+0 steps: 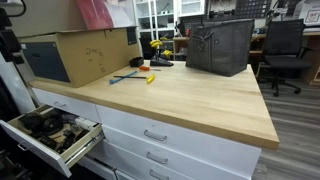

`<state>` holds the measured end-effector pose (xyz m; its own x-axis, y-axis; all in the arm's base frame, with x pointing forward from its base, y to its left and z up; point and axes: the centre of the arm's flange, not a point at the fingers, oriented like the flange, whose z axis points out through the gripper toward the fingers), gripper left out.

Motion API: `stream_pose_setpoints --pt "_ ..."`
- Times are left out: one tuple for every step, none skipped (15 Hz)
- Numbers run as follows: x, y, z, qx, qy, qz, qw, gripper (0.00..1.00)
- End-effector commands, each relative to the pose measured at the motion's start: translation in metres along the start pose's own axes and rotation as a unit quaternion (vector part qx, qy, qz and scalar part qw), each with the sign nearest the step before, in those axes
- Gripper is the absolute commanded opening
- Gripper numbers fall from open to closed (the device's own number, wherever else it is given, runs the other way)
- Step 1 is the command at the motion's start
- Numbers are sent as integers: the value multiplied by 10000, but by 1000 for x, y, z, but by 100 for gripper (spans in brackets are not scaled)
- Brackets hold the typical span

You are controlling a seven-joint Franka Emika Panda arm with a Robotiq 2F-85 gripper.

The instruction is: Pull open the top left drawer

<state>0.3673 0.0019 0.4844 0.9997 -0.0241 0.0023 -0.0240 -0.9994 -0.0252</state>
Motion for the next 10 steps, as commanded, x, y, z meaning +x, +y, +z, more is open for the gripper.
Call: stream_pose_setpoints --pt "0 0 0 0 0 0 10000 100" --pt "0 0 0 0 0 0 10000 100" --pt "0 0 0 0 0 0 10000 100" --pt "0 0 0 0 0 0 10000 100" --pt "0 0 0 0 0 0 10000 100" --pt "0 0 0 0 0 0 10000 100" --pt "0 0 0 0 0 0 10000 100" --pt "0 0 0 0 0 0 10000 100" --pt "0 0 0 0 0 0 10000 100" --pt "0 0 0 0 0 0 10000 100"
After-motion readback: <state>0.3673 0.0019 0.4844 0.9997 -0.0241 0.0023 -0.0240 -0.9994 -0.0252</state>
